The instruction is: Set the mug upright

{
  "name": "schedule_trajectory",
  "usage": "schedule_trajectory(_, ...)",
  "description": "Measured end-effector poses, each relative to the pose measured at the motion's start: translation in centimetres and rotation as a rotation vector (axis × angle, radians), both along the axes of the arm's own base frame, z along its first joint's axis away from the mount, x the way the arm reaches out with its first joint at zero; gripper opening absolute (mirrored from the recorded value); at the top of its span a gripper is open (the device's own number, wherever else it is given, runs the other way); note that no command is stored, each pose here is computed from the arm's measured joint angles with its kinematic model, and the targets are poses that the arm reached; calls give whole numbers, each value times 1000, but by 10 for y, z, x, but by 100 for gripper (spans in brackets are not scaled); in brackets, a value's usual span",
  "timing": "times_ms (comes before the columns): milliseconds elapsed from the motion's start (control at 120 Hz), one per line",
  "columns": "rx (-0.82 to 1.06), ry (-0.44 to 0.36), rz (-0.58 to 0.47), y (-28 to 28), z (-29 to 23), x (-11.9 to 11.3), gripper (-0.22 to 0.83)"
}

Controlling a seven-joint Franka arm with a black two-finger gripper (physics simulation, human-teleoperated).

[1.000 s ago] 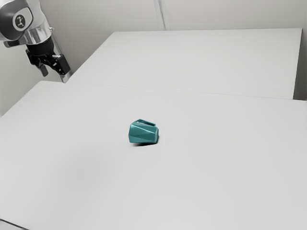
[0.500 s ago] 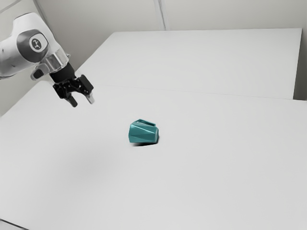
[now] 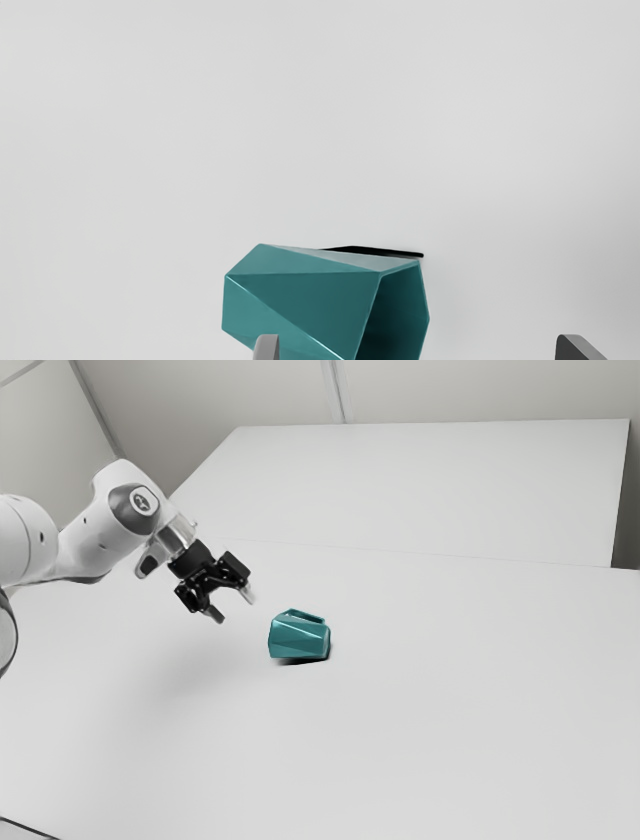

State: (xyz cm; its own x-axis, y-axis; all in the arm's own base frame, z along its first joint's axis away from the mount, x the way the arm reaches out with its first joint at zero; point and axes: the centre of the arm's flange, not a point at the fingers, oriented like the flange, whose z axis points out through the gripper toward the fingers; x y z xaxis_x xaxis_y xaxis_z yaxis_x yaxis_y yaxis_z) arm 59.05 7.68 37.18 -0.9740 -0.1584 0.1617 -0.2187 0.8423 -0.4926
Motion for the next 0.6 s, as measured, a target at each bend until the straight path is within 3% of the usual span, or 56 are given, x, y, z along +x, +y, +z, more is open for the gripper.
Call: schedule_trajectory(600,-125,-22,164,-15,-56,27,62)
